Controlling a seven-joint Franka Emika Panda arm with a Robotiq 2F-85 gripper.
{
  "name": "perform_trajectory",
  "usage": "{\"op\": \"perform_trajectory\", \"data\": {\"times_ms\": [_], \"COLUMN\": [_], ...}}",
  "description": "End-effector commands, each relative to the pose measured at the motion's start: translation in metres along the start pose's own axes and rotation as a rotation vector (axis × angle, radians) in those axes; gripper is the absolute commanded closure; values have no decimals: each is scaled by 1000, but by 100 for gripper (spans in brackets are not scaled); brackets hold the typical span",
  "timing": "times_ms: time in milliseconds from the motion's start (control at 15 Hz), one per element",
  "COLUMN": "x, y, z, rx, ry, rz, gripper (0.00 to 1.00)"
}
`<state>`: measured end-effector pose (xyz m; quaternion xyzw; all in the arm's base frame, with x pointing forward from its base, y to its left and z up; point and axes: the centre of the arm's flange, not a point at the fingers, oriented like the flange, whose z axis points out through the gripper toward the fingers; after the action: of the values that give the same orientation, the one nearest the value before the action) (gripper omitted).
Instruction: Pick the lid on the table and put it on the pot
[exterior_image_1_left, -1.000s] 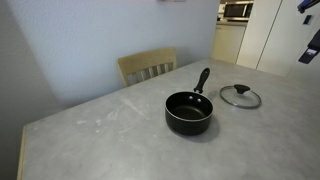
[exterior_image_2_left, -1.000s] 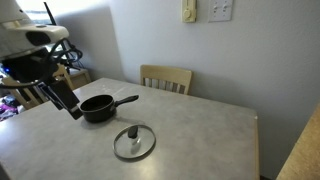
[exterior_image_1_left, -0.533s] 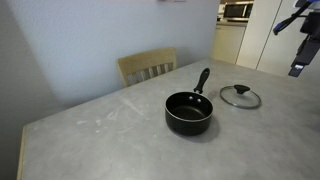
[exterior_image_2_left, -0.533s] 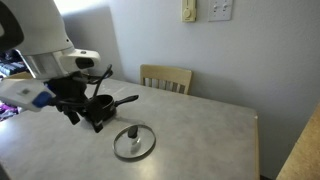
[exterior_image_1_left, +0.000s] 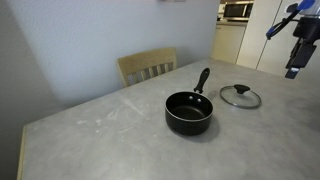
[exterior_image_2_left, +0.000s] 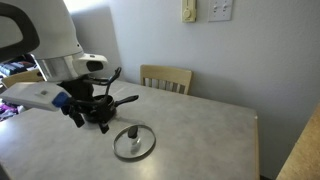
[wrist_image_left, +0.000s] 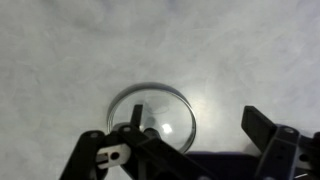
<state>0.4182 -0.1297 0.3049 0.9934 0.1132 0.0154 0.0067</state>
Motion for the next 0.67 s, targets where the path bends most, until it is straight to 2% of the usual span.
{"op": "perform_trajectory", "data": {"times_ms": [0, 267, 600], "x": [10, 31, 58], "y": [12, 27, 34], "z": [23, 43, 67], "rx": [-63, -124, -73], "ry": [91, 239, 279], "rz": [-9, -15, -28], "gripper": [0, 0, 0]}}
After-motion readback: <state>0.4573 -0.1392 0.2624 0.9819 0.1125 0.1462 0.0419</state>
